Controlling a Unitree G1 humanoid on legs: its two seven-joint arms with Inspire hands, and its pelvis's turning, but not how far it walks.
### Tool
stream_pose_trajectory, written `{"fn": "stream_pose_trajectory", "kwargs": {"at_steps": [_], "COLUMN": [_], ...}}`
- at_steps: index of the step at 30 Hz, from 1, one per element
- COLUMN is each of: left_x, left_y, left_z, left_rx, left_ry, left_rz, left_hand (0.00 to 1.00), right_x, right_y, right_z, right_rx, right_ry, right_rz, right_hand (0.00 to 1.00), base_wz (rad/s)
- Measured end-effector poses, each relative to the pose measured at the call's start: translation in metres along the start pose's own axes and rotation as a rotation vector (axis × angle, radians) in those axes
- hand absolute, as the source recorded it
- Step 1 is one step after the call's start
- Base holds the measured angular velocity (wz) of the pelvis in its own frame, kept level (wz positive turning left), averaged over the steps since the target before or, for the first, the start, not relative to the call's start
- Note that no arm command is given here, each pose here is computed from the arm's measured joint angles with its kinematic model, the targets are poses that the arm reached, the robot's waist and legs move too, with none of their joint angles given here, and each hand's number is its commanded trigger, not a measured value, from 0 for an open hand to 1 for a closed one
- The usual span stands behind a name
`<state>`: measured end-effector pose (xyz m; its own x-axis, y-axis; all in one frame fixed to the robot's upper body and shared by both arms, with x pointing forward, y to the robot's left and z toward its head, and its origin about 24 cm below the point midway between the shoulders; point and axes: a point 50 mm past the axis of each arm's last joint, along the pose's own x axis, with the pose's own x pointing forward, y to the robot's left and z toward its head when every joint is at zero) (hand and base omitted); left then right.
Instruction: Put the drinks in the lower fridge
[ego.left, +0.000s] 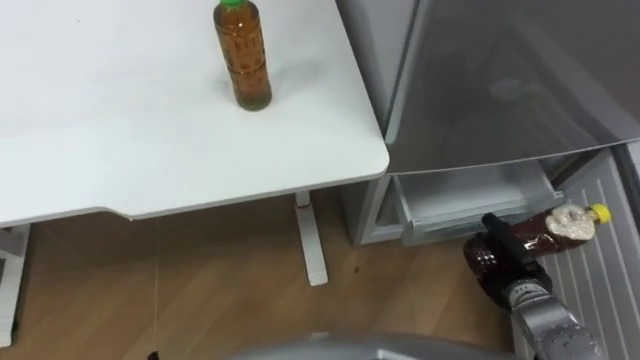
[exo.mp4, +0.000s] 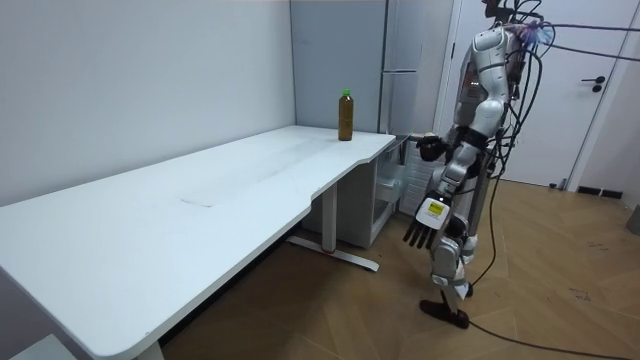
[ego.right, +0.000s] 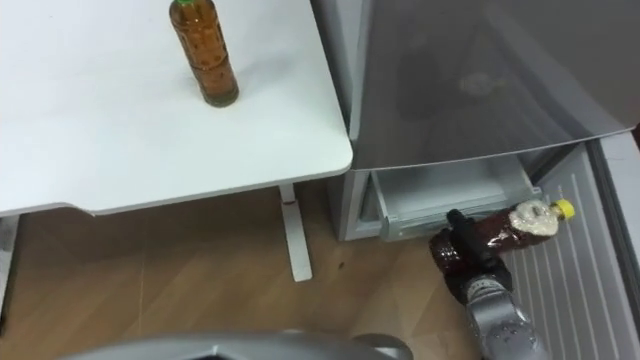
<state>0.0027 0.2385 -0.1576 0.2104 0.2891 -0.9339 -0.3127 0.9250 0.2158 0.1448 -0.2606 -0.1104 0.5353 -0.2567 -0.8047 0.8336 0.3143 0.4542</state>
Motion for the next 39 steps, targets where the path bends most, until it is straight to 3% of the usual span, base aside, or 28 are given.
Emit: {"fn": "stream_pose_trajectory", "kwargs": {"at_steps": [14,27,39], "left_x": [0.016,0.016,0.014], "left_y": [-0.025,-0.028,-0.041], "left_z": [0.079,0.118,0.130], "left_rx": [0.077,0.126,0.154], "left_ry": [-0.137,-0.243,-0.283], "left_rz": [-0.088,-0.070,-0.064], "left_hand": [0.00,0.00,0.00], "right_x": [0.030,0.014,0.010], "right_y": [0.073,0.164,0.180], "right_z": [0.032,0.091,0.095], "right_rx": [0.055,0.020,0.013], "right_ry": [-0.065,-0.205,-0.217], "right_rz": [0.003,0.218,0.225], "right_hand": [1.00,1.00,1.00], "base_wz": [0.02,0.03,-0.03]}}
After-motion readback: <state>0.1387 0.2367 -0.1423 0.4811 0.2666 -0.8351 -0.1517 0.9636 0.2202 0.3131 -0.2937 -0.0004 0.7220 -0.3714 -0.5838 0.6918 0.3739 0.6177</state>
